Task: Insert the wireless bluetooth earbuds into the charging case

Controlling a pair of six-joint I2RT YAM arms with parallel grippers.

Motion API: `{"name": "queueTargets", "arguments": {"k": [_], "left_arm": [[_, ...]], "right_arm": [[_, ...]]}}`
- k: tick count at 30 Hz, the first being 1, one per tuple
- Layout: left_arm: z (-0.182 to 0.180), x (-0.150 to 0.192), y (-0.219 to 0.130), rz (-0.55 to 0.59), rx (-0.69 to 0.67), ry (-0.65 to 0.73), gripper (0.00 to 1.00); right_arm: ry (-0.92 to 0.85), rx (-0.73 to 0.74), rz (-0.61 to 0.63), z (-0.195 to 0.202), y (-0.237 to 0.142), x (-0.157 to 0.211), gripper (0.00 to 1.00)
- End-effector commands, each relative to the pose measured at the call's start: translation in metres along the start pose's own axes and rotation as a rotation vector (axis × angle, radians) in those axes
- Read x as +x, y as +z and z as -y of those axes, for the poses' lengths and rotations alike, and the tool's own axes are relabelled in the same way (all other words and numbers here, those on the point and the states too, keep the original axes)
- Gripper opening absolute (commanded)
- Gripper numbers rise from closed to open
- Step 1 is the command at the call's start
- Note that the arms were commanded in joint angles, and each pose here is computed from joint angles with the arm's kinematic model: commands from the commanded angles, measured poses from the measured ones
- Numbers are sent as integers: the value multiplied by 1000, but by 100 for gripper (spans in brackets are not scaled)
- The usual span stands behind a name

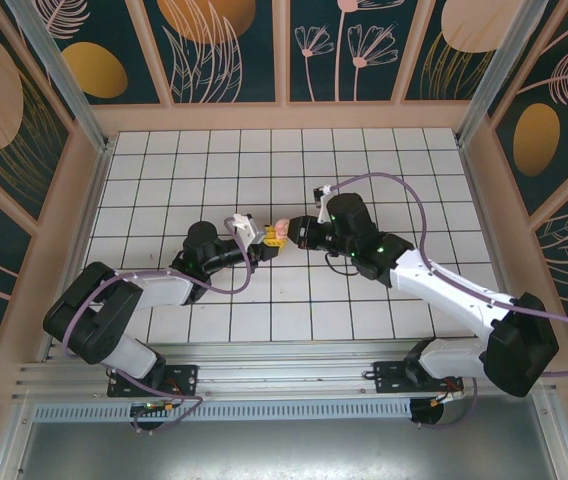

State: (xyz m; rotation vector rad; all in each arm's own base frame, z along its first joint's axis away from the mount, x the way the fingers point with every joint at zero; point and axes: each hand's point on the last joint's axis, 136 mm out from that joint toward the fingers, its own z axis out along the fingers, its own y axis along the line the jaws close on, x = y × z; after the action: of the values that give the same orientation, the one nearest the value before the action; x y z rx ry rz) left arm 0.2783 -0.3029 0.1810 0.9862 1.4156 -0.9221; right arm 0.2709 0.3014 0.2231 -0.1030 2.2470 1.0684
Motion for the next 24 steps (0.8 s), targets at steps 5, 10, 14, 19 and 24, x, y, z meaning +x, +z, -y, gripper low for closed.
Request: {"name": "queueTargets", "arguments": {"k": [5,10,14,19,24], "left_arm": [[3,-21,-2,48,7,65,9],[2,-21,-2,45,4,68,9],[2,-20,-2,44,4,67,9],[2,-22,-2,47,2,72,9],[3,-20,-2,44,5,69,9]], "right_arm": [[78,60,-7,3,-1,0,17],[128,87,-21,6,1,3,16],[147,91,-22,6,0,4,16],[163,97,-28,6,-3,5,16],[165,113,-17,6,-9,1,19]]}}
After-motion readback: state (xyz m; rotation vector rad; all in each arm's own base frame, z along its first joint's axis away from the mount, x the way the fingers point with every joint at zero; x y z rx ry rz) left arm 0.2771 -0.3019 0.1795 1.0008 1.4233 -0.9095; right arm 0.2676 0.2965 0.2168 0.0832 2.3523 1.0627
